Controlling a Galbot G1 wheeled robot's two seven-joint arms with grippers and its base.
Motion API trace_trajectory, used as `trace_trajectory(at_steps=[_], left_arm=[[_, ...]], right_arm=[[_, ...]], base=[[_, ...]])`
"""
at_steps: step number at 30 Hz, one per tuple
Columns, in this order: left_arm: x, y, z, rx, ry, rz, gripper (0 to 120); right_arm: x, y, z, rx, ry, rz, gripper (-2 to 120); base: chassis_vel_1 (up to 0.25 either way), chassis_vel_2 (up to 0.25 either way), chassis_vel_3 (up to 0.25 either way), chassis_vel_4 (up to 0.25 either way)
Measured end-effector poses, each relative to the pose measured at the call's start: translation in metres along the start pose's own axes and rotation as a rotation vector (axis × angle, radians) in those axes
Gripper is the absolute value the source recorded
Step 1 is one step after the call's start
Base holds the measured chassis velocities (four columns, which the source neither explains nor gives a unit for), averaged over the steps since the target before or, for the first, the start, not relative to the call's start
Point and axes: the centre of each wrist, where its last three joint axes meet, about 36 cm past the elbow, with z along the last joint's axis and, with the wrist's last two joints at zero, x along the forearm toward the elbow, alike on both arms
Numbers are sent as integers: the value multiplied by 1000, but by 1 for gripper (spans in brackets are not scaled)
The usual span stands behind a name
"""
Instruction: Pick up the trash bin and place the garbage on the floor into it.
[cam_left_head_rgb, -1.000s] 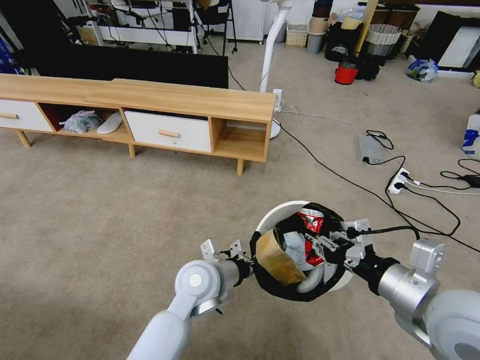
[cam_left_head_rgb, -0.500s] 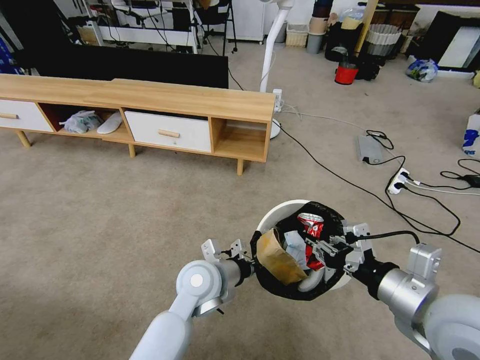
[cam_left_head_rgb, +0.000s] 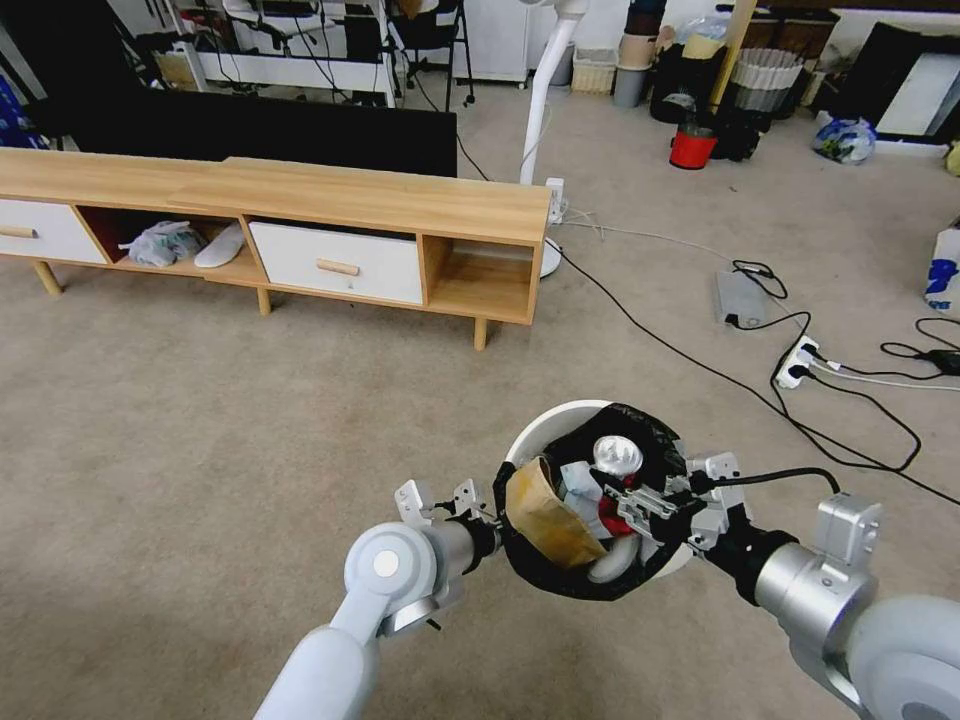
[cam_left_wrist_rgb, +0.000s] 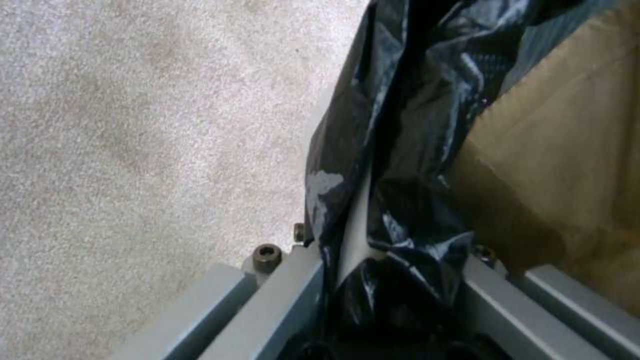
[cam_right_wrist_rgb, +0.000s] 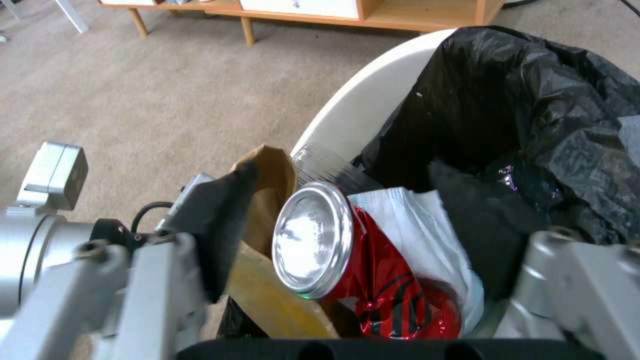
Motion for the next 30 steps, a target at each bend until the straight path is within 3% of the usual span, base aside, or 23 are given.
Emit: trace_trajectory(at_steps=[4,24,30], left_arm=[[0,0,0,0,-1,1,0],[1,5,2,8,-6,-5,0],[4,8,1,11,-13,-10,0]], right_arm=[[0,0,0,-1,-2,2,82],[0,-1,-3,-1,-28,-11,84],[2,-5,-10,4,-79,-31,94]], base=[[0,0,0,0],[0,0,0,0],[0,0,0,0]])
